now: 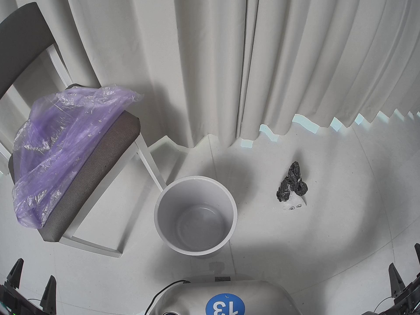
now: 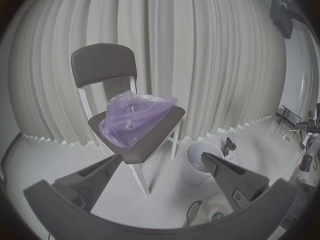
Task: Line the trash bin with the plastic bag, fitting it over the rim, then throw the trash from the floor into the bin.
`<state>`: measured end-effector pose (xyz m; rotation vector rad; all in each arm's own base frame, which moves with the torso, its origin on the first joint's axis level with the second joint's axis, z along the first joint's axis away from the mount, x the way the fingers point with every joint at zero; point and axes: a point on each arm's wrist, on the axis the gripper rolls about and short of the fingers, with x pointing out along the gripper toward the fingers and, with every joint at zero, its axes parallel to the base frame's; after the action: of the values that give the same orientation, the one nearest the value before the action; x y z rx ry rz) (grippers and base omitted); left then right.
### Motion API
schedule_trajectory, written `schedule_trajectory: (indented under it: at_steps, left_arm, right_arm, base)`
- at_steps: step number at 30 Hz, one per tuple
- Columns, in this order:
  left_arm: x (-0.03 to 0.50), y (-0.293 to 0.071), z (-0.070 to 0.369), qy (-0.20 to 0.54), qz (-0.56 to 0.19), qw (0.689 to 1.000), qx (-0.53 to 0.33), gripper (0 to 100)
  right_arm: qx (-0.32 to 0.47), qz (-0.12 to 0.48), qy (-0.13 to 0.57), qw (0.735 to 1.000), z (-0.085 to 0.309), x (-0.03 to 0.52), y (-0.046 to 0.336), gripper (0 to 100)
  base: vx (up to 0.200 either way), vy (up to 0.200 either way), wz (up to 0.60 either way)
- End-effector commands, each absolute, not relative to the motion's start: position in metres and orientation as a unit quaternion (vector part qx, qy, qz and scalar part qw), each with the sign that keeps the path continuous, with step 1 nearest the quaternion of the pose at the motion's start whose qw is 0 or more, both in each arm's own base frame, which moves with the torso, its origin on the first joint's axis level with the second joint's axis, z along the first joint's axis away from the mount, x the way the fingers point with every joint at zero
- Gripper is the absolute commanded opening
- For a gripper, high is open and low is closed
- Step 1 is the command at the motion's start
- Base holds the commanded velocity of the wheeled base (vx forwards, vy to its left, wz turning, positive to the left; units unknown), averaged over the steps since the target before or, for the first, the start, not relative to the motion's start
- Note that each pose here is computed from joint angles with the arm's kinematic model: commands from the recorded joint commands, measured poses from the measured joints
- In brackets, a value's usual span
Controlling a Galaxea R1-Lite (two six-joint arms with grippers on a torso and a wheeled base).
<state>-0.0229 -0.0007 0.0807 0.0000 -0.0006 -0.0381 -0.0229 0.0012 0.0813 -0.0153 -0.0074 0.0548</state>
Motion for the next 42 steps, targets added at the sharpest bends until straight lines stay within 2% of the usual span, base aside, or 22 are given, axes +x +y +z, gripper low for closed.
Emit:
schedule_trajectory:
  at_steps: [1, 33, 35, 36, 37, 40, 42]
  left_arm:
    - [-0.023, -0.001, 0.076, 0.002, -0.019, 1.0, 0.0, 100]
    - [-0.023, -0.001, 0.076, -0.003, -0.019, 1.0, -0.001, 100]
    - [-0.029, -0.001, 0.1, -0.065, -0.03, 0.997, -0.017, 100]
    - [-0.029, -0.001, 0.1, -0.065, -0.03, 0.997, -0.017, 100]
    - [-0.042, -0.004, 0.146, -0.137, -0.077, 0.985, -0.069, 100]
    - [-0.048, -0.005, 0.183, -0.144, -0.087, 0.983, -0.08, 100]
    - [-0.049, -0.005, 0.187, -0.131, -0.081, 0.986, -0.069, 100]
  right_arm:
    - [-0.008, 0.028, -0.001, 1.0, 0.076, -0.022, 0.001, 100]
    - [-0.008, 0.028, -0.001, 1.0, 0.076, -0.022, 0.001, 100]
    - [-0.008, 0.028, -0.001, 1.0, 0.076, -0.022, 0.001, 100]
    - [-0.008, 0.028, -0.001, 1.0, 0.076, -0.022, 0.001, 100]
    - [-0.008, 0.028, -0.001, 1.0, 0.076, -0.022, 0.001, 100]
    - [-0.01, 0.028, -0.001, 1.0, 0.076, -0.022, 0.001, 100]
    - [-0.012, 0.028, -0.001, 1.0, 0.076, -0.023, 0.001, 100]
  base:
    - [0.0, 0.0, 0.0]
    - [0.0, 0.0, 0.0]
    - [0.0, 0.0, 0.0]
    - [0.0, 0.0, 0.0]
    - [0.0, 0.0, 0.0]
    - [0.0, 0.0, 0.0]
    - [0.0, 0.0, 0.0]
